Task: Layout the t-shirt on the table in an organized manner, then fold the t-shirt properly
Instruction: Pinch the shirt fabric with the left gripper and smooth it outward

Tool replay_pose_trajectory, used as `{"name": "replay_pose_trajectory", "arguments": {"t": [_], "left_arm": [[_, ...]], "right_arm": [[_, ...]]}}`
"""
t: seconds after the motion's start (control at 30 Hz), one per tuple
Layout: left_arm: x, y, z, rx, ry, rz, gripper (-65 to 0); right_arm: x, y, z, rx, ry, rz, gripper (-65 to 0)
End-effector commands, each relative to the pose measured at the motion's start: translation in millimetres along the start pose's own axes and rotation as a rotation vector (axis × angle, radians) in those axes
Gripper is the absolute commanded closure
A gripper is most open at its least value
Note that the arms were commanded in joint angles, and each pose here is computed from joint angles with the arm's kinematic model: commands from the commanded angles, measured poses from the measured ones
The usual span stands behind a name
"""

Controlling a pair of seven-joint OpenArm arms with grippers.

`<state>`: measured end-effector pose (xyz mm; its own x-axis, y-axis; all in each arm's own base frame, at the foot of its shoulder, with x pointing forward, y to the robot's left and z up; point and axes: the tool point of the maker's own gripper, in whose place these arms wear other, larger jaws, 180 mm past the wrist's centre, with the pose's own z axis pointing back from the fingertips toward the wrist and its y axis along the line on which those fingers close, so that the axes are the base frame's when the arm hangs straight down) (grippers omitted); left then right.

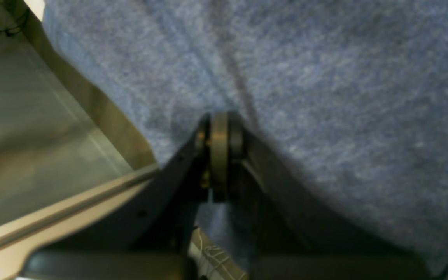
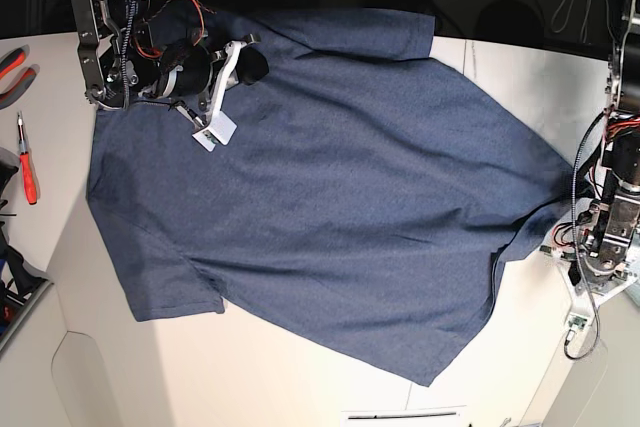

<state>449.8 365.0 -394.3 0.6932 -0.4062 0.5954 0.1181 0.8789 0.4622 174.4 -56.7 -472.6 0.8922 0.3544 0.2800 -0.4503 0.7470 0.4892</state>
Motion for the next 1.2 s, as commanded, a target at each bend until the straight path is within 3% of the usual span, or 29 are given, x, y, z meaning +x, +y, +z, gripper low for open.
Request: {"name": "replay_pose_trajectory", "arguments": {"t": [0.0, 0.1, 0.17, 0.33, 0.53, 0.7, 0.83, 1.03, 1.17], "left_arm": [[19, -4, 4, -0.089, -0.041, 0.025, 0.0], [27, -58, 20, -0.420, -0.074, 0.089, 0.0], [40, -75, 31, -0.539, -0.131, 0.143, 0.0], [60, -71, 37, -0.581, -0.202, 0.357, 0.0], [19, -91, 38, -0.629, -0.054, 0.378, 0.0], [-3, -110, 45, -0.681, -0.037, 0.476, 0.0], [-10, -120, 49, -0.694, -0.035, 0.442, 0.0], [-18, -111, 40, -0.597, -0.078, 0.223, 0.0], [-30, -65, 17, -0.306, -0.053, 0.151, 0.0]], "right_arm": [[-6, -14, 5, -0.058, 0.039, 0.012, 0.0], [-5, -14, 6, -0.059, 0.036, 0.013, 0.0], [-5, -14, 5, -0.058, 0.036, 0.012, 0.0], [-5, -14, 5, -0.058, 0.037, 0.012, 0.0], [-5, -13, 5, -0.058, 0.036, 0.012, 0.0], [-5, -13, 5, -0.058, 0.036, 0.012, 0.0], [-5, -13, 5, -0.058, 0.036, 0.012, 0.0], [-5, -13, 5, -0.058, 0.036, 0.012, 0.0], [-5, -14, 5, -0.059, 0.037, 0.012, 0.0]]}}
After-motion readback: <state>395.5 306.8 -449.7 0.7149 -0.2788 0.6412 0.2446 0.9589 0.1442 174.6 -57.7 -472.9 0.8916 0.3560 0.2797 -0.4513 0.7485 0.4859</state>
